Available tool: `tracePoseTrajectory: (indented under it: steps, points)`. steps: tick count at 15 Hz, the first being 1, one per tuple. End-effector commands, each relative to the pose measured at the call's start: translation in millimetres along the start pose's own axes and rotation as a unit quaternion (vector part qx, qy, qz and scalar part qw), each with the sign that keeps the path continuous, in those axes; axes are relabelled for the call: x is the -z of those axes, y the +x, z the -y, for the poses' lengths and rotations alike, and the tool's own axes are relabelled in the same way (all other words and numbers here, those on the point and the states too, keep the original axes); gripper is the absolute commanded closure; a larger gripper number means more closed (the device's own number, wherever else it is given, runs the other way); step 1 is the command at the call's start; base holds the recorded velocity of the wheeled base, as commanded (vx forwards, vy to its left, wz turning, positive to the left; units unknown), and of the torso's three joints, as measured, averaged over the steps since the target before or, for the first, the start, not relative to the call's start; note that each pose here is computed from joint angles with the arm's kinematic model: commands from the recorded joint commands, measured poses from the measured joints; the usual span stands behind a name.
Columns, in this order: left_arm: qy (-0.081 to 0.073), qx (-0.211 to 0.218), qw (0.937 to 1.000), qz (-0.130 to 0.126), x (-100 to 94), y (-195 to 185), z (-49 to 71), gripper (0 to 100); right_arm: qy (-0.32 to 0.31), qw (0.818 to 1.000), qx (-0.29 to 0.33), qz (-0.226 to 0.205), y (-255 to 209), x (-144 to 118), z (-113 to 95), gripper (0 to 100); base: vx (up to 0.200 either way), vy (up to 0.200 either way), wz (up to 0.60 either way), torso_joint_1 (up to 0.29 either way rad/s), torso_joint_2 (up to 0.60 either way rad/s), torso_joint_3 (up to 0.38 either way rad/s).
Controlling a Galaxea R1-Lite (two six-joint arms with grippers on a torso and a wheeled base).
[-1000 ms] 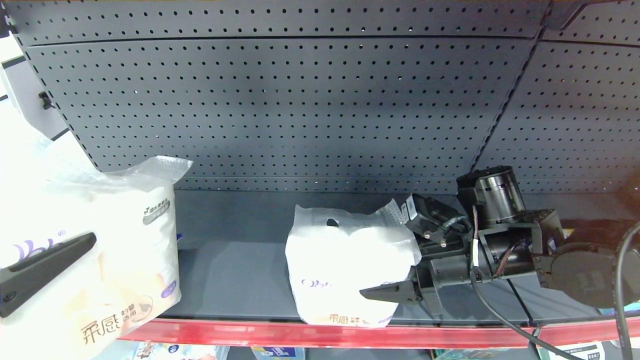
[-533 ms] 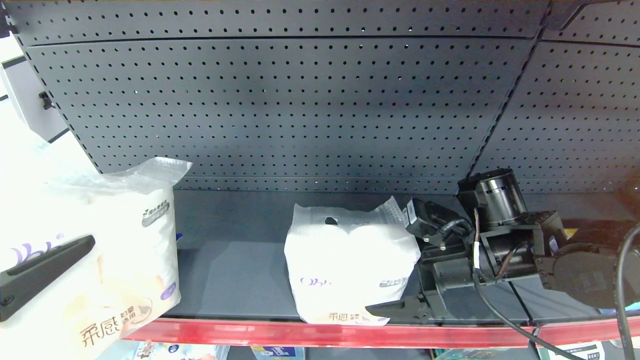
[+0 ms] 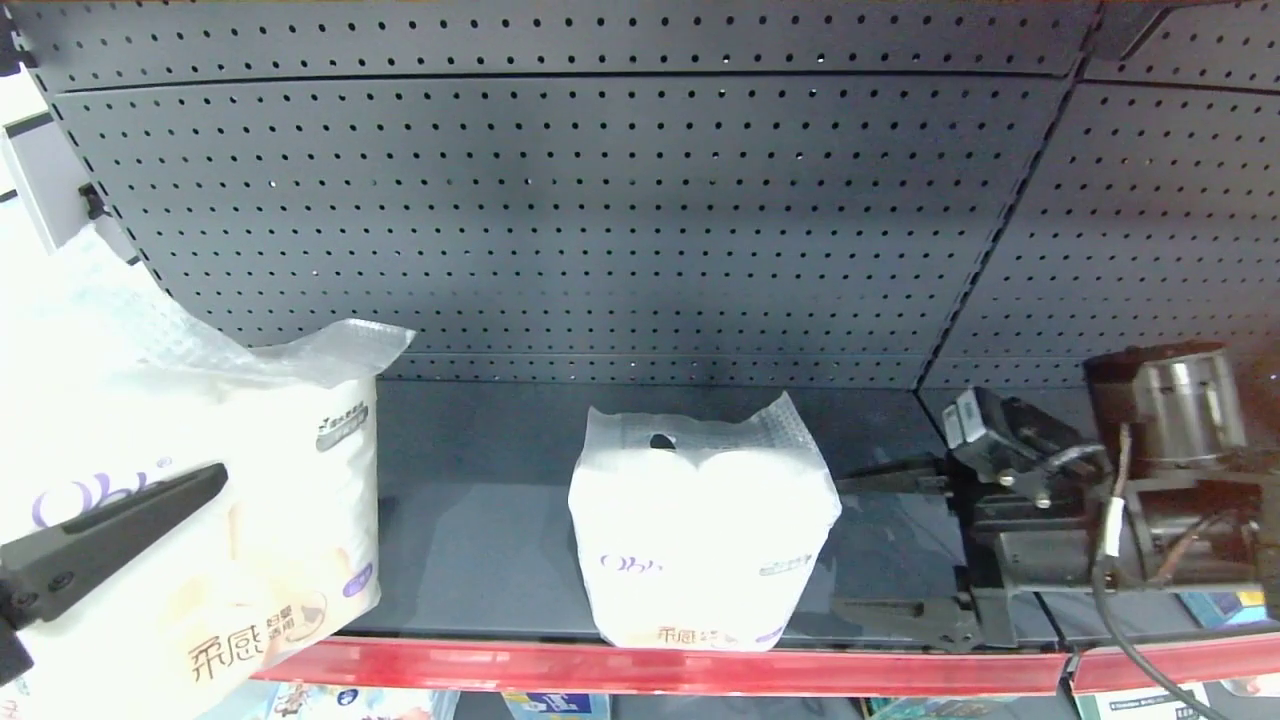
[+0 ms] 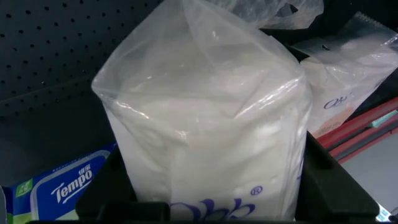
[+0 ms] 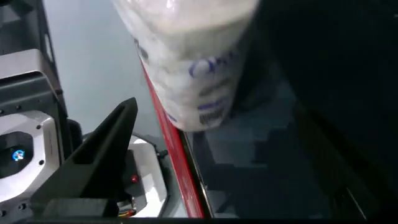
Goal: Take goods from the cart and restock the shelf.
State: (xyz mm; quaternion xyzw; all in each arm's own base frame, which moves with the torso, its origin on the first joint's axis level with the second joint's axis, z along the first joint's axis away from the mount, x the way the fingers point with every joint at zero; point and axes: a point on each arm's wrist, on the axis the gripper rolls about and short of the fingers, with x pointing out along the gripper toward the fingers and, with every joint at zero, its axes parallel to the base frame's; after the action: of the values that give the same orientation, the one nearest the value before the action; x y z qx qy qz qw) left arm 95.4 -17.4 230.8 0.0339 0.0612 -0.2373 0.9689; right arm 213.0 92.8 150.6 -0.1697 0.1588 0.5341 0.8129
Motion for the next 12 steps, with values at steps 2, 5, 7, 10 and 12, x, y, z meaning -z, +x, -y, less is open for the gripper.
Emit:
tracePoseTrajectory:
  steps: [2,5,7,10,12]
  points:
    - [-0.006,0.016,0.9996,-0.021,1.2,30,-7.9,100,-0.018,0.992,0.124,0.035,-75,8,-35,0,0.0,0.0,0.0,0.0,0.0,0.0]
    - [-0.001,0.041,0.9991,-0.015,0.3,52,-8.0,100,-0.002,0.972,0.23,0.048,-114,28,-66,0,0.0,0.0,0.0,0.0,0.0,0.0]
    - [0.005,0.067,0.9977,0.008,-2.1,81,-11.9,100,0.034,0.93,0.359,0.068,-141,38,-93,0,0.0,0.0,0.0,0.0,0.0,0.0]
    - [0.022,0.141,0.9883,0.055,-0.7,123,-20.1,100,0.079,0.909,0.389,0.127,-149,32,-113,0,0.0,0.0,0.0,0.0,0.0,0.0]
    - [0.038,0.196,0.9762,0.084,-0.5,146,-24.8,100,0.085,0.909,0.383,0.139,-150,31,-117,0,0.0,0.0,0.0,0.0,0.0,0.0]
